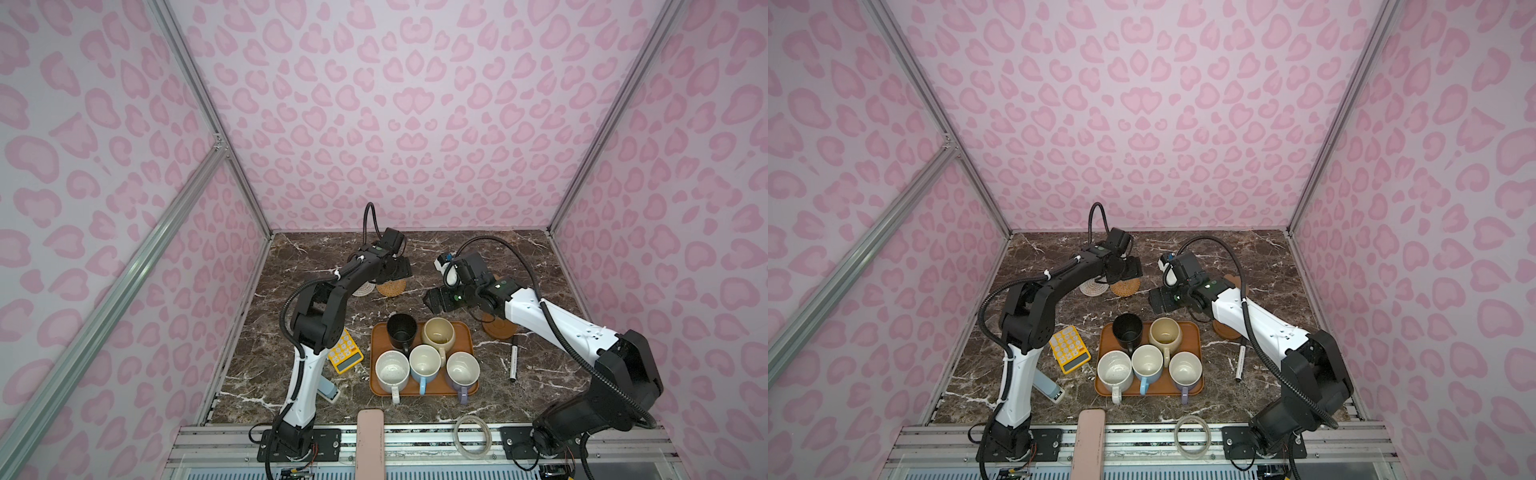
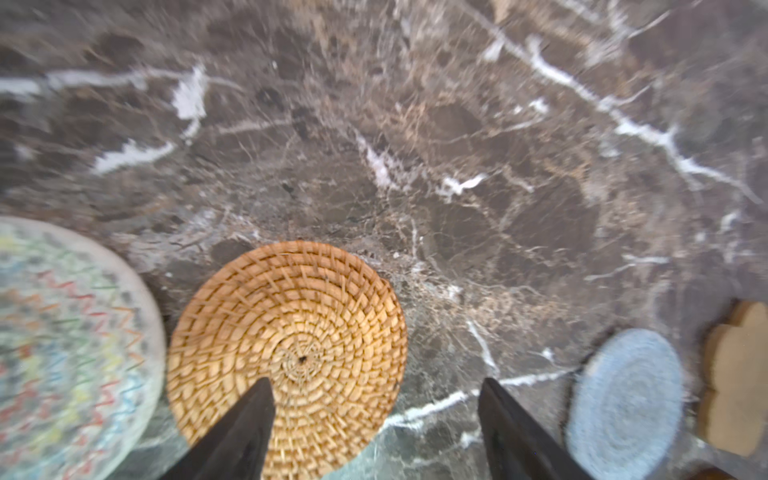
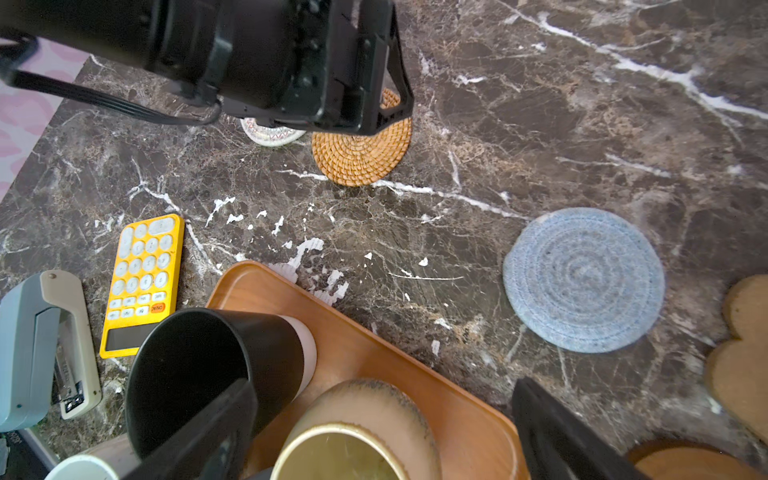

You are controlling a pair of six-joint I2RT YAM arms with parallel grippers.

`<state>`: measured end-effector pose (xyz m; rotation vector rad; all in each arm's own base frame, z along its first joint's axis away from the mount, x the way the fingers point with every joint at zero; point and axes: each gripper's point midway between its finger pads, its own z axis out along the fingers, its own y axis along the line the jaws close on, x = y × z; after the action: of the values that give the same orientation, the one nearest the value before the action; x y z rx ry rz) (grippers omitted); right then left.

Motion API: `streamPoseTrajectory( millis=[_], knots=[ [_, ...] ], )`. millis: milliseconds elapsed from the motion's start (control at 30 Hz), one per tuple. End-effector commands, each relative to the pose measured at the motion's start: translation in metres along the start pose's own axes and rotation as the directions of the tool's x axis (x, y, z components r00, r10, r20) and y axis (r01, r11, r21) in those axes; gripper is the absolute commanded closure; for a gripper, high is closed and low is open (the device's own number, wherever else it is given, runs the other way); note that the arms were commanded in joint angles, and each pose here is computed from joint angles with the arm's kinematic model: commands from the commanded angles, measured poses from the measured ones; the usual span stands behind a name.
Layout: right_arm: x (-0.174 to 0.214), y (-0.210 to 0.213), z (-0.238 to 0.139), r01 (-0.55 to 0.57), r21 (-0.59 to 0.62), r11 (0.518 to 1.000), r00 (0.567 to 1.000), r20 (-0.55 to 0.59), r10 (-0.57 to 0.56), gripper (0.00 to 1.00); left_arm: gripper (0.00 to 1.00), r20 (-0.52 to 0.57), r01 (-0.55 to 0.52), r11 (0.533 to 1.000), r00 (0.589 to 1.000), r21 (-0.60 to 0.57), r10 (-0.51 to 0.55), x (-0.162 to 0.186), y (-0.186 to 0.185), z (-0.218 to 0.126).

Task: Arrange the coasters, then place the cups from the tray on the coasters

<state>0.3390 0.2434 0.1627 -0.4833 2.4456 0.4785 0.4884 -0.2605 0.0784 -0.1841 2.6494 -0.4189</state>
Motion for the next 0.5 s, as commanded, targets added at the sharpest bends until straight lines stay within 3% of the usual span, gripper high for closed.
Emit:
streamPoseTrajectory(
  millis=[0, 367, 467],
  knots=[
    [-0.005, -0.008, -0.008, -0.023, 0.050, 0.998, 0.999, 0.033, 0.022, 0.01, 0.03, 0.115, 0.016, 0.997, 0.993, 0.073, -0.024, -0.030, -0.015, -0.050],
    [-0.019, -0.050, -0.041, -0.178, 0.168, 0.970, 0.977, 0.144, 0.154, 0.02, 0.02, 0.288, -0.005, 0.982, 0.956, 0.191, -0.052, -0.027, -0.007, -0.171],
    [-0.014, -0.062, -0.043, -0.217, 0.183, 0.959, 0.970, 0.153, 0.190, 0.03, 0.02, 0.335, 0.059, 0.978, 0.934, 0.202, -0.126, -0.024, 0.011, -0.191]
  ],
)
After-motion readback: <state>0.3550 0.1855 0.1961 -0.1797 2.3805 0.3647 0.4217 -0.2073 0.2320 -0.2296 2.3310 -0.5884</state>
